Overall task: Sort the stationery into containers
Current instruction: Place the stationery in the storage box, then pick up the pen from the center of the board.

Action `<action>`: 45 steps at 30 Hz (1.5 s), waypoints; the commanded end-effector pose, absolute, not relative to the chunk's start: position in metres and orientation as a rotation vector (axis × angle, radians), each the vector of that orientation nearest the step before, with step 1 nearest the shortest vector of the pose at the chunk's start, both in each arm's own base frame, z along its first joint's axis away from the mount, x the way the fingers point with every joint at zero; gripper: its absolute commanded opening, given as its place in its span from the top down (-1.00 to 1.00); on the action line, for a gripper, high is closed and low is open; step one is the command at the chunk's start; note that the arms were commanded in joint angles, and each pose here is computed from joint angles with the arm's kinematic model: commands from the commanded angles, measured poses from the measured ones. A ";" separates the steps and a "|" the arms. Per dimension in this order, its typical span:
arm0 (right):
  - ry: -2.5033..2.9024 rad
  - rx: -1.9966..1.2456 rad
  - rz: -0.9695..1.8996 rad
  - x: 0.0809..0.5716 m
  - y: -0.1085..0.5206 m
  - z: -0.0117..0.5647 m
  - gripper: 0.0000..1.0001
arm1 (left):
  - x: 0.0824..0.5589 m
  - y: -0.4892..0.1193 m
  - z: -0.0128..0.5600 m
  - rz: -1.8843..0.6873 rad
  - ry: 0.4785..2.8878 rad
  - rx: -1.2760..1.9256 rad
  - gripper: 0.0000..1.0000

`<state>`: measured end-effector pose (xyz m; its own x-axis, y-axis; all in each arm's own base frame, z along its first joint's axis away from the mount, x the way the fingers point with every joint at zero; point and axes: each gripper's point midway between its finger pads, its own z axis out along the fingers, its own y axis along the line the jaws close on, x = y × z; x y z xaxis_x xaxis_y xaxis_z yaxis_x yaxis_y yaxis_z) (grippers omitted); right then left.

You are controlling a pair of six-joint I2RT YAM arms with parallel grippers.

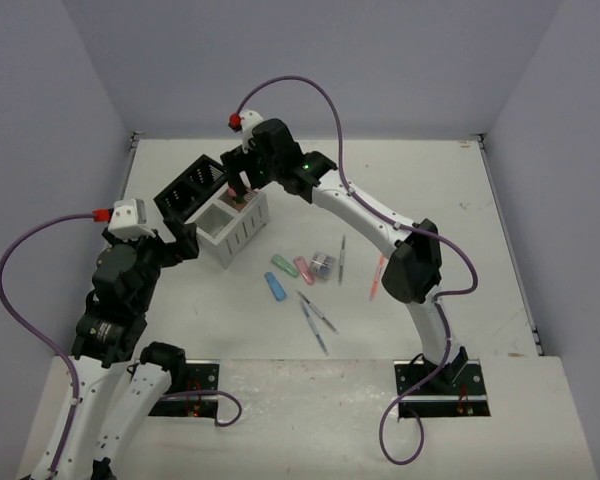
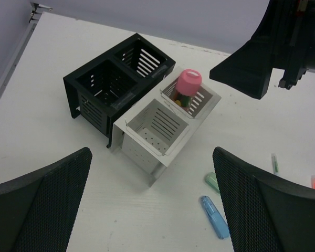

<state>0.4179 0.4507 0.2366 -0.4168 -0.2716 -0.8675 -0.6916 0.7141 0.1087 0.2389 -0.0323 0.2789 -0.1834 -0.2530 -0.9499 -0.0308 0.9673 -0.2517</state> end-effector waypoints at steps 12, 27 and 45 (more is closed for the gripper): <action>2.033 -0.544 0.467 0.377 0.359 0.270 -0.76 | 0.240 -0.033 0.285 -0.206 1.717 -0.196 -1.00; 2.363 0.220 0.071 0.315 0.149 0.130 -0.52 | 0.245 -0.037 0.279 -0.211 1.753 -0.183 -1.00; 2.632 0.440 -0.095 0.279 0.127 0.024 0.11 | 0.245 -0.041 0.278 -0.224 1.760 -0.168 -1.00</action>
<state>0.2796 0.1181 0.0376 -0.8337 0.2406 -0.4971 0.2907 0.9565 -0.0245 0.2433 -0.0396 0.2708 -0.2252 -0.2445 -0.9431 -0.0074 0.9684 -0.2493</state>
